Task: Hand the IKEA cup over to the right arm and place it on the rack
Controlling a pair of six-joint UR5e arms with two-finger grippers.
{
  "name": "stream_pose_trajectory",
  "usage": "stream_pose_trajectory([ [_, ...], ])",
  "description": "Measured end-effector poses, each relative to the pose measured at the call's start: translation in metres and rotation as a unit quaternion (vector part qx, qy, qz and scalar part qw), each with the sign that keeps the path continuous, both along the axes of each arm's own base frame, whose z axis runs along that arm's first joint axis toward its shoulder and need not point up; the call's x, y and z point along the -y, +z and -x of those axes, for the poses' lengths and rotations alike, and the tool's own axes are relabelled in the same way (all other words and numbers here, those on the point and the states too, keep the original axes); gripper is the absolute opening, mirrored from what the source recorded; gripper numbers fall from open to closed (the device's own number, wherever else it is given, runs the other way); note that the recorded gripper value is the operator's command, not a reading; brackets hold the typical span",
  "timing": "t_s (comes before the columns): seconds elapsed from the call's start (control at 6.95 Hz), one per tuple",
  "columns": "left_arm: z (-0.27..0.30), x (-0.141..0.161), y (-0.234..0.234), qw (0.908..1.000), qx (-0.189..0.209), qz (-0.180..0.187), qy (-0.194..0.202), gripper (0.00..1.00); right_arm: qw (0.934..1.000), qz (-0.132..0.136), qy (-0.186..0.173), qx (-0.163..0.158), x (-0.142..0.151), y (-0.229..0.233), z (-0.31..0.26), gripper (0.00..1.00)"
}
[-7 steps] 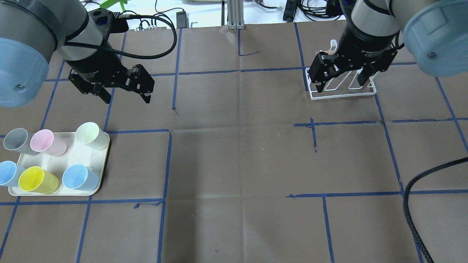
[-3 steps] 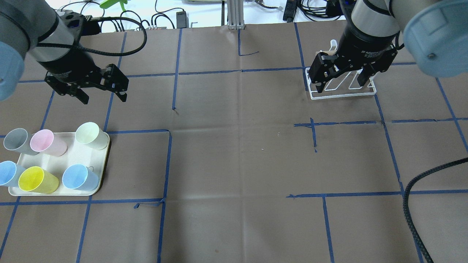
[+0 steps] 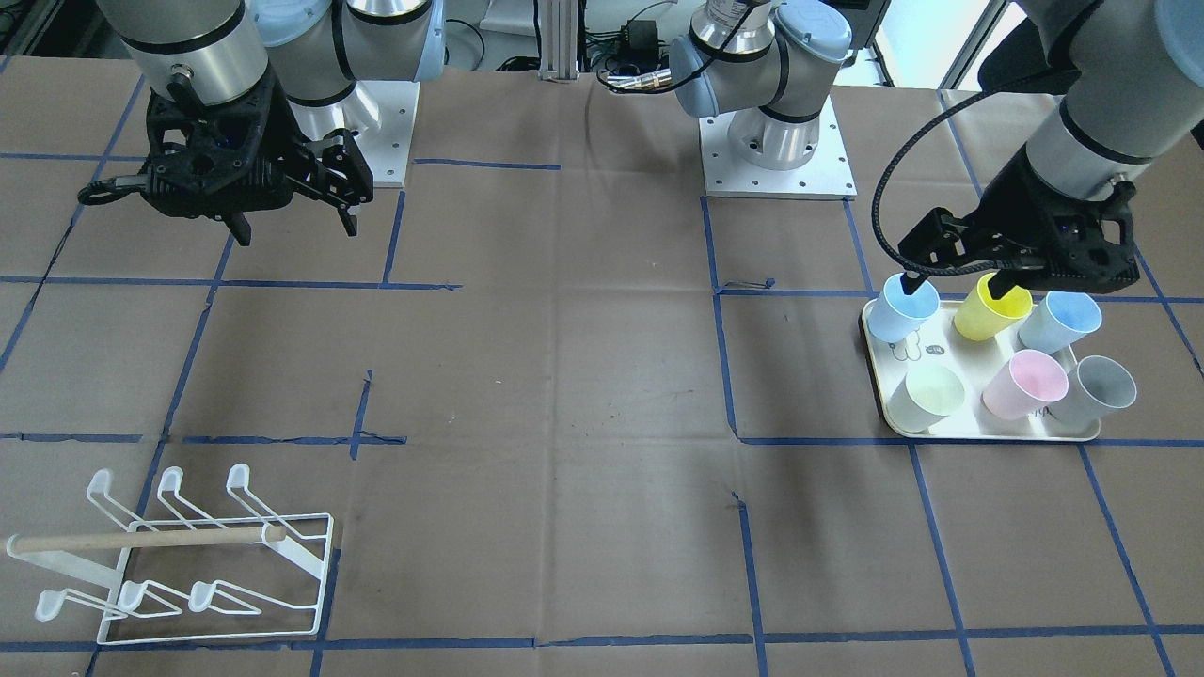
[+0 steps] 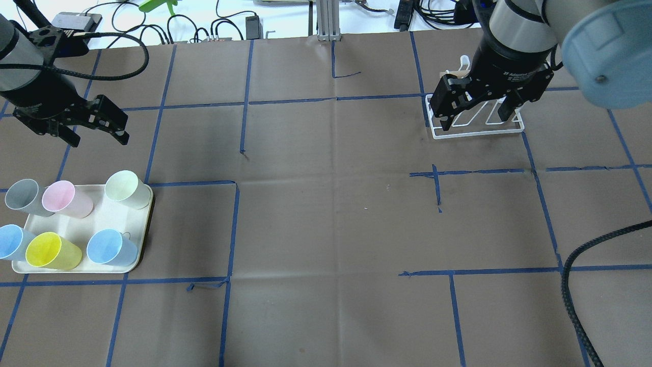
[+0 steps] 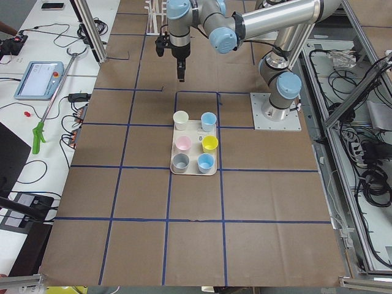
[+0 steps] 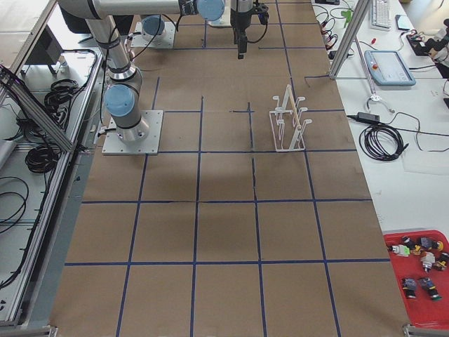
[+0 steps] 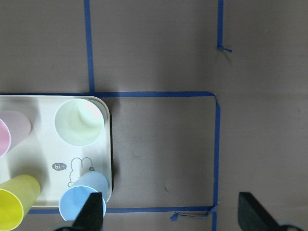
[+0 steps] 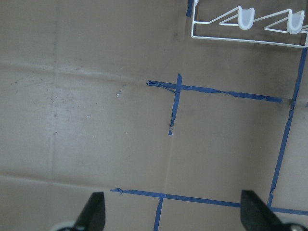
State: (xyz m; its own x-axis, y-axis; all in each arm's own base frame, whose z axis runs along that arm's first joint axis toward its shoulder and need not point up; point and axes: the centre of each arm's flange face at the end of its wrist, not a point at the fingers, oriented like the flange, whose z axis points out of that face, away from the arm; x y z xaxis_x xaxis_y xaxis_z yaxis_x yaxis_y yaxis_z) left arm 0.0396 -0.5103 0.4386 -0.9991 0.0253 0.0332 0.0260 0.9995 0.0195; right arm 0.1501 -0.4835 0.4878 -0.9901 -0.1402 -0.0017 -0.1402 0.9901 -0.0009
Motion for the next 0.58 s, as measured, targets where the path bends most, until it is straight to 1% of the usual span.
stream_pose_trajectory([
  [0.29,-0.026,0.003,-0.018,0.9999,-0.004,-0.007,-0.01,1.0,1.0,-0.001,0.0,0.0,0.0,-0.001,0.0,1.0],
  [0.58,-0.039,0.005,-0.057,1.0,-0.002,0.0,-0.01,1.0,1.0,-0.002,-0.001,0.0,0.0,-0.002,0.001,1.0],
])
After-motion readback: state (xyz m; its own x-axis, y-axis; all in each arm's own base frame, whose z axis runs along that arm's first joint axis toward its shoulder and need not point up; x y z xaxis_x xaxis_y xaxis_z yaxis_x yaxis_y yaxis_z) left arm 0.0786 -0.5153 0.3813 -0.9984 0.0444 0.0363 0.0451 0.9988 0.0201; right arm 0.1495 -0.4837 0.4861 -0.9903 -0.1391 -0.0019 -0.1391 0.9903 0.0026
